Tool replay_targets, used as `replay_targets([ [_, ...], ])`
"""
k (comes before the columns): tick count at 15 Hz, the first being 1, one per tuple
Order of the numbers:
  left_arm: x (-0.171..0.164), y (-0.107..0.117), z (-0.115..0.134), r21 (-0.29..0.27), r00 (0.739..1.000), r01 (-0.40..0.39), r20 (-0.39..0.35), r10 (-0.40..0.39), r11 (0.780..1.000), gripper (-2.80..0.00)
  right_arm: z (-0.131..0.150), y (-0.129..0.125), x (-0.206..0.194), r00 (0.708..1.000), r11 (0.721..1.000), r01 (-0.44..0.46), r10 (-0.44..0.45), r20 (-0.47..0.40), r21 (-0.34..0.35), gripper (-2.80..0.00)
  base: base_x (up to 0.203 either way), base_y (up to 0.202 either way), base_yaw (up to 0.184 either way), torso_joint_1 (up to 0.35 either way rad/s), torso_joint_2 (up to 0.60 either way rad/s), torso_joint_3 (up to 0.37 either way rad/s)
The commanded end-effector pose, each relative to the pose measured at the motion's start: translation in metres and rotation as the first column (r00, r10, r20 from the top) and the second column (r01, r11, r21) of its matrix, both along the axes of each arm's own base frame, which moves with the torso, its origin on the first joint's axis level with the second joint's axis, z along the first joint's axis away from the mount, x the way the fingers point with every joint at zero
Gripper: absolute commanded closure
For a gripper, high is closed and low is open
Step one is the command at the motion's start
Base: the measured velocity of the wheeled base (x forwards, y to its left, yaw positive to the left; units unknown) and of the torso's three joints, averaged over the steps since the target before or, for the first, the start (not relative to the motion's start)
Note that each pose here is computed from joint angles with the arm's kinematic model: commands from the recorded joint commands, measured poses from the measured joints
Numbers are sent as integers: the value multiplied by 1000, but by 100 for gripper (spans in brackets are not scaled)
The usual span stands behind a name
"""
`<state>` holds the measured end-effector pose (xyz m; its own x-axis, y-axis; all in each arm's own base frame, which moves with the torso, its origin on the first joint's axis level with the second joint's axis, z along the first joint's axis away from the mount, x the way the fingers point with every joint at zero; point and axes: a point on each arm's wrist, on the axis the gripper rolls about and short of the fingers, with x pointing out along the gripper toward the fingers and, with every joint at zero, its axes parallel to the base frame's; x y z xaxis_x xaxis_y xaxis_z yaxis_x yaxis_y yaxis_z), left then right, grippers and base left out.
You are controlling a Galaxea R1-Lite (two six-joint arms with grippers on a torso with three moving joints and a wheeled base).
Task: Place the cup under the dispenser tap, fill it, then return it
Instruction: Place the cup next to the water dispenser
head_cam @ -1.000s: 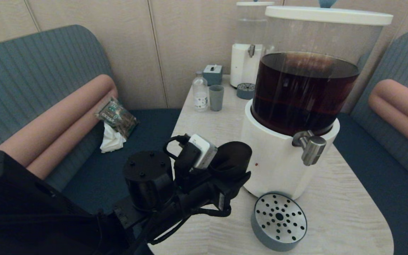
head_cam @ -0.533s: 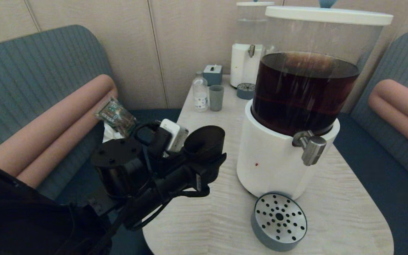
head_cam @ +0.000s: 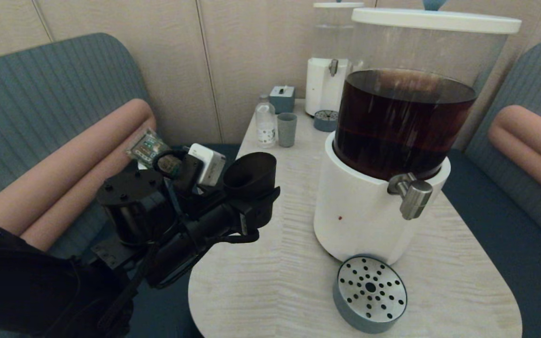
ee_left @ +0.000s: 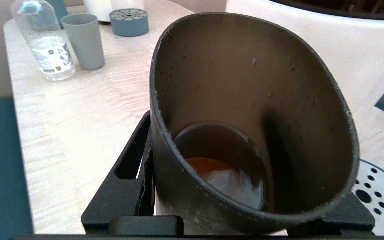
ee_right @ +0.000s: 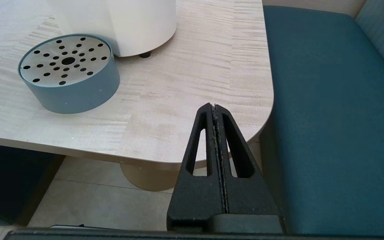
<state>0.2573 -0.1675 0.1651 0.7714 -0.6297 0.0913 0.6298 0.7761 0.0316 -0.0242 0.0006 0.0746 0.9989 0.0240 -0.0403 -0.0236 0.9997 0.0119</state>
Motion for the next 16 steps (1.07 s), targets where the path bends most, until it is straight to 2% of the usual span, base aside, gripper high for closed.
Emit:
replay_targets([
  [1, 1, 4, 5, -10, 1000, -12, 17, 12, 1000, 0, 0, 0, 0, 1000, 1000, -1, 1, -1, 0, 0, 0, 0, 0, 0, 0, 0],
  [6, 18, 16, 7, -29, 999, -40, 17, 41, 999, 0, 0, 0, 0, 1000, 1000, -1, 1, -2, 0, 0, 0, 0, 0, 0, 0, 0],
  [11, 51, 11, -11, -45, 997, -74, -28, 73, 996, 0, 0, 0, 0, 1000, 1000, -1, 1, 0, 0, 0, 0, 0, 0, 0, 0, 0],
  [14, 73, 3, -33, -38, 994, -81, -74, 78, 996, 0, 0, 0, 0, 1000, 1000, -1, 1, -1, 0, 0, 0, 0, 0, 0, 0, 0],
  [16, 91, -3, -43, -53, 993, -88, -84, 84, 995, 0, 0, 0, 0, 1000, 1000, -1, 1, -1, 0, 0, 0, 0, 0, 0, 0, 0],
])
